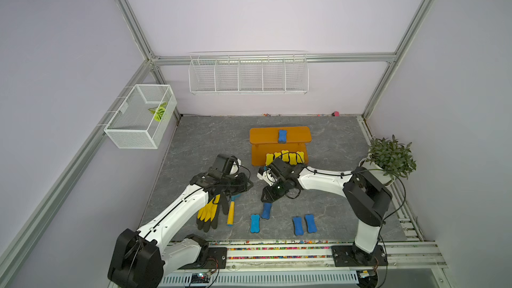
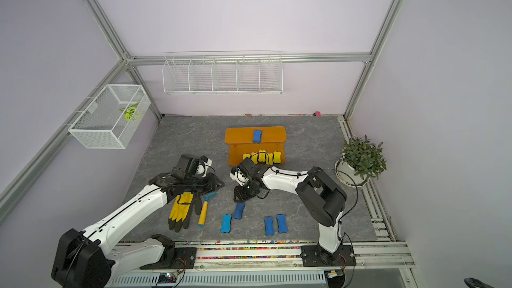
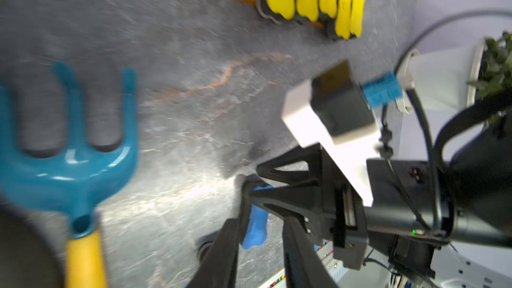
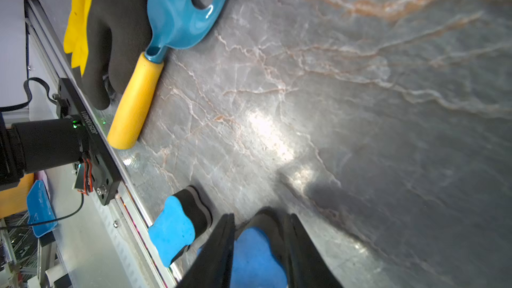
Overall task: Remove the whiteboard erasers from the shelf
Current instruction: Move the whiteboard eraser to the center of the board, then pick up the whiteboard eraser from the shelf, then place the whiteboard eraser at the center of the board.
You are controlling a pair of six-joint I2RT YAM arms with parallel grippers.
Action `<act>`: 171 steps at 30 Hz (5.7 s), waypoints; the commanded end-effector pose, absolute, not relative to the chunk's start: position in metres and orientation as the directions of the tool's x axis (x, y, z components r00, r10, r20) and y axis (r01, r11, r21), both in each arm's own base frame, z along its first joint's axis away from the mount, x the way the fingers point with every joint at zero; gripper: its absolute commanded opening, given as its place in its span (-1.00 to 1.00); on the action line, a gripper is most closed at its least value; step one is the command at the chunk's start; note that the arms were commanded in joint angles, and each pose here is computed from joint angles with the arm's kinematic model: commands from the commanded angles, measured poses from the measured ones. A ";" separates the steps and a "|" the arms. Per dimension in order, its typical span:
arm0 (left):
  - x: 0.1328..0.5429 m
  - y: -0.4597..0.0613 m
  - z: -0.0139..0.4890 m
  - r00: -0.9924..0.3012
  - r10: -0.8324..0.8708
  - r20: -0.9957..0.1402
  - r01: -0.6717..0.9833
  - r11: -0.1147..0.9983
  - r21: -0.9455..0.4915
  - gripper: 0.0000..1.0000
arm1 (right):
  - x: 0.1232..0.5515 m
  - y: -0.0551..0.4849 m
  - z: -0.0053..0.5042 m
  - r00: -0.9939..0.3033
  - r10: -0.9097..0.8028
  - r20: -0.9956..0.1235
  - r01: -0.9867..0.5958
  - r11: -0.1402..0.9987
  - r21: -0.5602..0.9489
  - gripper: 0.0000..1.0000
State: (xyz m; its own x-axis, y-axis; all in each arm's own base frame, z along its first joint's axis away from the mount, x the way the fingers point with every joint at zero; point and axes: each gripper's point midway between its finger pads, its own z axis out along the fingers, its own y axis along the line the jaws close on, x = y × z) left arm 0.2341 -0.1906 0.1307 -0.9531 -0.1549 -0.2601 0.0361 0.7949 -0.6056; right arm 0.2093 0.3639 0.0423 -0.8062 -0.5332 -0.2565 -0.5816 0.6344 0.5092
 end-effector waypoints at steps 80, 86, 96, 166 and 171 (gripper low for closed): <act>0.367 -0.195 0.216 -0.863 -0.139 -0.485 0.186 0.806 -0.562 -0.14 | 0.424 0.260 0.228 -0.796 -0.053 -0.603 -0.279 0.916 0.288 -0.20; 0.368 -0.190 0.209 -0.864 -0.142 -0.484 0.174 0.816 -0.551 -0.13 | 0.459 0.265 0.213 -0.824 -0.017 -0.566 -0.247 0.910 0.333 -0.21; 0.368 -0.188 0.201 -0.874 -0.140 -0.465 0.170 0.809 -0.563 -0.13 | 0.465 0.266 0.189 -0.860 -0.014 -0.511 -0.207 0.924 0.322 -0.21; 0.353 -0.185 0.237 -0.825 -0.183 -0.534 0.229 0.756 -0.613 -0.15 | 0.183 0.275 0.106 -0.944 0.008 -0.330 -0.109 0.936 0.334 -1.00; 0.351 -0.184 0.238 -0.823 -0.184 -0.537 0.229 0.758 -0.611 -0.15 | 0.162 0.273 0.085 -0.969 -0.004 -0.247 -0.087 0.942 0.325 -1.00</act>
